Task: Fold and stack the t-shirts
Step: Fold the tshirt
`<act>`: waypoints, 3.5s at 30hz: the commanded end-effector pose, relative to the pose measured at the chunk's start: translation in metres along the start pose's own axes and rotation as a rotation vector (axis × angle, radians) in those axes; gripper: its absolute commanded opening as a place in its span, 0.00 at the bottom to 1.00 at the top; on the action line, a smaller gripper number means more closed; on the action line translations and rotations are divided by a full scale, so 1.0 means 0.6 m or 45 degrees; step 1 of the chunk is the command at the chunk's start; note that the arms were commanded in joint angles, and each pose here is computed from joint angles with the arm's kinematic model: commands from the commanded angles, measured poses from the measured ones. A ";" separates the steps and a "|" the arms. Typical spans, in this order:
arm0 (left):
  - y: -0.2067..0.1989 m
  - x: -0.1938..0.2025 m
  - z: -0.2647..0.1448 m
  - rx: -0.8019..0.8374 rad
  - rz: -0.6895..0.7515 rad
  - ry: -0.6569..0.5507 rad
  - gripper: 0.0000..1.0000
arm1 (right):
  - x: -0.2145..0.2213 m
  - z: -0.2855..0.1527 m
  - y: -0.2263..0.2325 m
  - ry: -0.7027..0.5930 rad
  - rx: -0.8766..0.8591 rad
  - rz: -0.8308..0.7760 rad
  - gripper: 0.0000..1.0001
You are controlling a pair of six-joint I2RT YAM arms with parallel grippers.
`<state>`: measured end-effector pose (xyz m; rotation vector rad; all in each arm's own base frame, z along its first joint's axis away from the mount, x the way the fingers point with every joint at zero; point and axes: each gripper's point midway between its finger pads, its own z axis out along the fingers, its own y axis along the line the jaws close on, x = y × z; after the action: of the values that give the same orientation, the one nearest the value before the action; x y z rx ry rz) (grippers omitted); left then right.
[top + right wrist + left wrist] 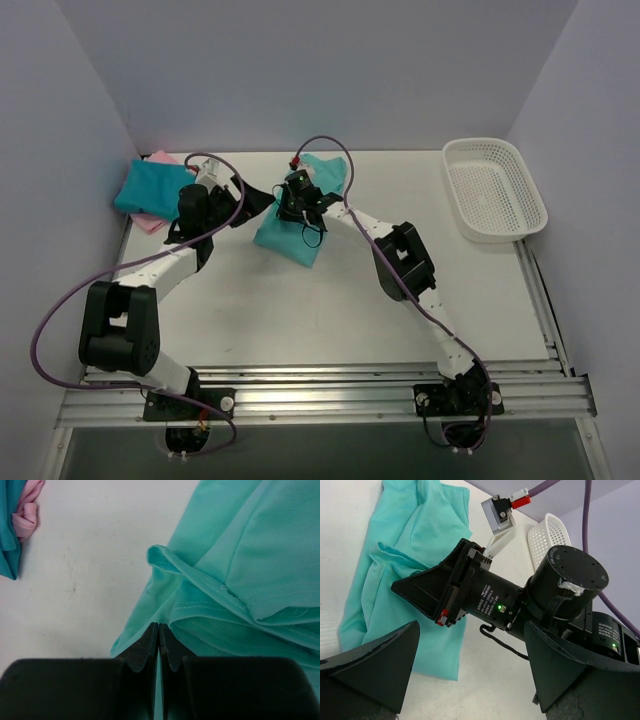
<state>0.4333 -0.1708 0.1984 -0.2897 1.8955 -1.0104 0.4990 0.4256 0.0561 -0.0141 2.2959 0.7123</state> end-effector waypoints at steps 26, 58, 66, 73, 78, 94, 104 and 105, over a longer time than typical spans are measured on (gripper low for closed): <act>0.057 0.027 0.046 -0.025 0.055 0.033 0.94 | -0.185 0.044 -0.201 -0.196 0.072 0.272 0.02; 0.059 0.095 0.165 0.089 -0.028 0.117 0.95 | -0.339 -0.423 -0.065 -0.708 -0.317 0.064 1.00; 0.092 0.112 0.197 0.045 -0.117 0.069 0.97 | -0.264 -0.523 -0.073 -0.728 -0.292 0.071 1.00; 0.113 0.124 0.221 -0.019 -0.210 -0.030 0.98 | -0.193 -0.545 -0.060 -0.688 -0.287 0.027 1.00; 0.137 0.130 0.235 -0.077 -0.284 -0.092 0.98 | -0.150 -0.535 -0.063 -0.636 -0.276 0.021 1.00; 0.158 0.128 0.273 -0.133 -0.266 -0.122 0.37 | -0.079 -0.575 -0.063 -0.586 -0.306 -0.001 1.00; 0.134 0.120 0.277 -0.045 -0.244 -0.120 0.29 | -0.035 -0.601 -0.079 -0.542 -0.277 0.014 1.00; 0.127 0.116 0.270 -0.038 -0.238 -0.127 0.29 | -0.035 -0.606 -0.079 -0.540 -0.269 0.024 1.00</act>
<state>0.5467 -0.2429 0.0335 -0.6006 1.8734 -1.0364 0.2981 0.2045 0.2605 0.0476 1.8023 0.8909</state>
